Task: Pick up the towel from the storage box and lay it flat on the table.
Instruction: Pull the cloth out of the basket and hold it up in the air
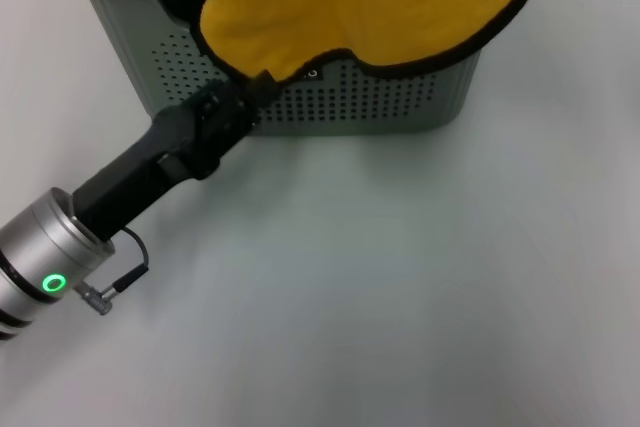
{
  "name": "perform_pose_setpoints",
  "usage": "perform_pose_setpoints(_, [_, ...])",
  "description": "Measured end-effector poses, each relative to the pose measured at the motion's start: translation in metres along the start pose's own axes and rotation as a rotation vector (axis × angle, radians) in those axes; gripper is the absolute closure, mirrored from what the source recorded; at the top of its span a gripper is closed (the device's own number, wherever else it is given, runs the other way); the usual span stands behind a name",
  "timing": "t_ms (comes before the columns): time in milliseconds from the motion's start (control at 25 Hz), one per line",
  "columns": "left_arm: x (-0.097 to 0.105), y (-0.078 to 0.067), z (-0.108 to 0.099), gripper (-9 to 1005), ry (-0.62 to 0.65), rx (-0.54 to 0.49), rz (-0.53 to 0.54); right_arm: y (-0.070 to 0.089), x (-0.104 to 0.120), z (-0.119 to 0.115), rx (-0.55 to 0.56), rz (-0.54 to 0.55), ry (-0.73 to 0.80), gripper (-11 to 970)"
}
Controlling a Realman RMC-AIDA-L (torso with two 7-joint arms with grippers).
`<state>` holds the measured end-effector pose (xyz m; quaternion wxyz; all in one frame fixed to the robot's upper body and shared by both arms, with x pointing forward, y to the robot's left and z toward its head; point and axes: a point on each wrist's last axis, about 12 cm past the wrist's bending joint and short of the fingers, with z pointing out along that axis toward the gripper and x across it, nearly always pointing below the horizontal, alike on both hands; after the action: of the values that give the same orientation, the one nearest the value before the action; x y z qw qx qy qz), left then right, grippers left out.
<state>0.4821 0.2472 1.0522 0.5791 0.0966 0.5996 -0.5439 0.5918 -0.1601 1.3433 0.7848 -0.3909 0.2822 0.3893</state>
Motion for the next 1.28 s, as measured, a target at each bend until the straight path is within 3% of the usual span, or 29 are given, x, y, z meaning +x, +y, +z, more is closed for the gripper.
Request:
perform_pose_setpoints(680, [0.003, -0.003, 0.009, 541, 0.031, 0.043, 0.051, -0.005, 0.008, 0.027, -0.013, 0.04, -0.026, 947])
perform_pose_setpoints(1200, [0.001, -0.007, -0.004, 545, -0.034, 0.03, 0.047, -0.003, 0.011, 0.026, -0.016, 0.055, -0.02, 946])
perform_pose_setpoints(1280, [0.003, -0.008, -0.006, 621, -0.031, 0.028, 0.042, -0.003, 0.011, 0.026, -0.013, 0.062, -0.025, 946])
